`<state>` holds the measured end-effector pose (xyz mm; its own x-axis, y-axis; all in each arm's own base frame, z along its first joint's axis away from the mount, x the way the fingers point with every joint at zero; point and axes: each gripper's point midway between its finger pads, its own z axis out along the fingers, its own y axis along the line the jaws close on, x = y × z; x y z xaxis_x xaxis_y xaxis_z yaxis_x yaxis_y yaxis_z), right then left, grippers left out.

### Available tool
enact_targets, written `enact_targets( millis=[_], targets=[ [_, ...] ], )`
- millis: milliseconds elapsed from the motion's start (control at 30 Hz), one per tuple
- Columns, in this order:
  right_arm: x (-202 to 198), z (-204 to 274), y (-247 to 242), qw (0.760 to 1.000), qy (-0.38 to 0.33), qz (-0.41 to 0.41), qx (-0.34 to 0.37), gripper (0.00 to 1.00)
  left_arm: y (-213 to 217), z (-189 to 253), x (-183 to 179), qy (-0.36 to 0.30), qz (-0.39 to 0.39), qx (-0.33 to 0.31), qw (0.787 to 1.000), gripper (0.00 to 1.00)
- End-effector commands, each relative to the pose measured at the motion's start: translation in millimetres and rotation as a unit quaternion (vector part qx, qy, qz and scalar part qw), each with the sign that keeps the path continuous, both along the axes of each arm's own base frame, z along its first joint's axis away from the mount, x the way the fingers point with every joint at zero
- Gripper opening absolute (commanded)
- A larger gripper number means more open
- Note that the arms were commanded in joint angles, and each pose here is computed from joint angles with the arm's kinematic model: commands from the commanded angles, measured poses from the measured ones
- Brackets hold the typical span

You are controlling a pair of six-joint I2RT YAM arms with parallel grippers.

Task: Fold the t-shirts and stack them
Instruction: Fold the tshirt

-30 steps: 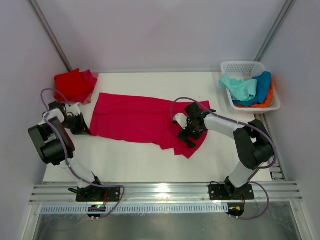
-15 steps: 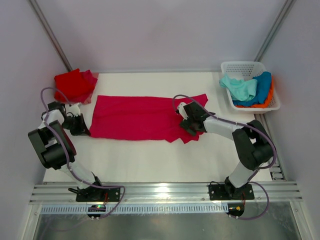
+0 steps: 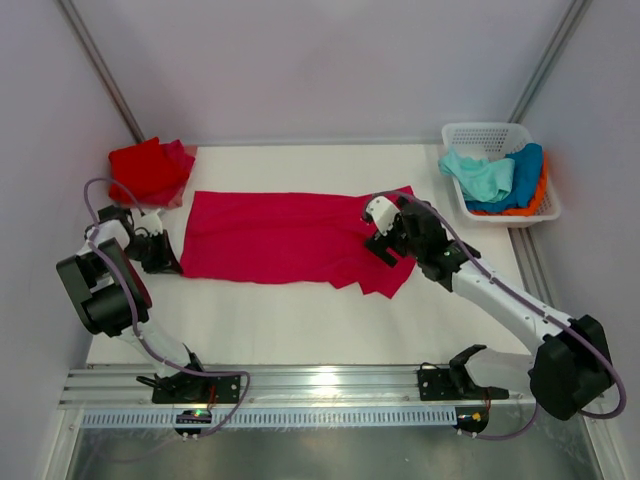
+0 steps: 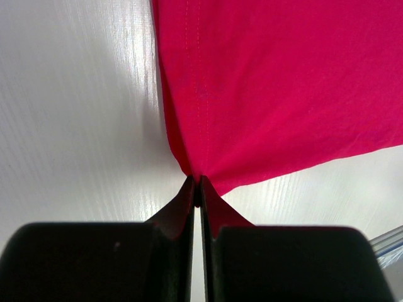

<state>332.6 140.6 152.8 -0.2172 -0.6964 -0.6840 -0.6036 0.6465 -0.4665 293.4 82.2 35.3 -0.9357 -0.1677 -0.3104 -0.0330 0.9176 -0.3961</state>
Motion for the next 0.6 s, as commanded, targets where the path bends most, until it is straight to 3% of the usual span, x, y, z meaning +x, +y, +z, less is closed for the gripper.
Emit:
enact_targets(
  millis=[0, 33, 100, 267, 567],
  targets=[
    [-48, -31, 24, 0.987, 0.104, 0.119, 0.012, 0.92, 1, 9, 3, -0.019, 0.000, 0.007, 1.000, 0.04],
    [-52, -40, 22, 0.985, 0.125, 0.122, 0.001, 0.84, 1, 10, 3, -0.020, 0.000, 0.008, 1.000, 0.04],
    [-64, -53, 18, 0.978, 0.158, 0.136, -0.018, 0.80, 0, 10, 3, -0.021, -0.001, 0.007, 1.000, 0.04],
    [-89, -77, 22, 0.957, 0.224, 0.184, -0.023, 0.80, -1, 12, 2, -0.024, -0.002, 0.005, 1.000, 0.04],
    [-94, -95, 34, 0.938, 0.275, 0.209, -0.015, 0.82, -2, 15, -2, -0.027, -0.005, 0.012, 1.000, 0.04]
  ],
)
